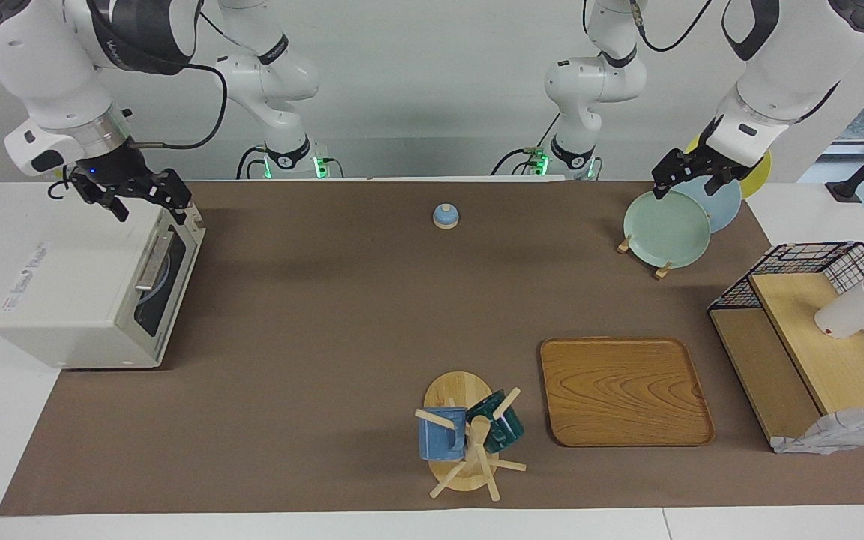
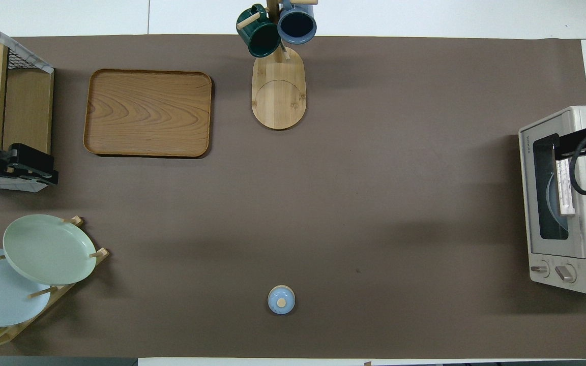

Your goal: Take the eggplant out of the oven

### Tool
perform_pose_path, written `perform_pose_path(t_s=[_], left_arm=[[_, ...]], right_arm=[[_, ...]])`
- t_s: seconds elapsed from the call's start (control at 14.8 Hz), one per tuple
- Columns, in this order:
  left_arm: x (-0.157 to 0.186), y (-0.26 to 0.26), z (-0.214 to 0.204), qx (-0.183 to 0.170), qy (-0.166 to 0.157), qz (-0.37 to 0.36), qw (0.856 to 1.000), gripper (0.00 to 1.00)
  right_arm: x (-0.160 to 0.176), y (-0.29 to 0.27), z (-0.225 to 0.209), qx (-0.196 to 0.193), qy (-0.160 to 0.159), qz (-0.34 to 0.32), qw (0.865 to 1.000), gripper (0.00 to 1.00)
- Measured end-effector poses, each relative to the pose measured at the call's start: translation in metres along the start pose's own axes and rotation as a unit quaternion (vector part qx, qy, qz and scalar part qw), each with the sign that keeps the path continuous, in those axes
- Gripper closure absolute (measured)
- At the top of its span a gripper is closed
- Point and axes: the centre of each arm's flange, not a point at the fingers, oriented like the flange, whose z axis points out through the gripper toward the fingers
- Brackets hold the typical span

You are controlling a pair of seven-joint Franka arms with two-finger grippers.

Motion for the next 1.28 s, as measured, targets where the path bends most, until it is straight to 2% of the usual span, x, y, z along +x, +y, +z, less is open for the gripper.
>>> perform_pose_path(t_s=[0.47,0.68,1.28], left_arm=[[0.000,0.000,0.000,0.000,0.000,0.000,1.000,0.00],[0.000,0.000,0.000,0.000,0.000,0.000,1.000,0.00],[0.000,0.000,0.000,0.000,0.000,0.000,1.000,0.00]], right_arm=[[0.000,0.000,0.000,0.000,0.000,-0.001,1.000,0.00],[0.002,0.000,0.002,0.000,0.005,-0.028,1.000,0.04],[-0.001,0.021,0.052,-0.004,-0.001,-0.028,1.000,0.98]])
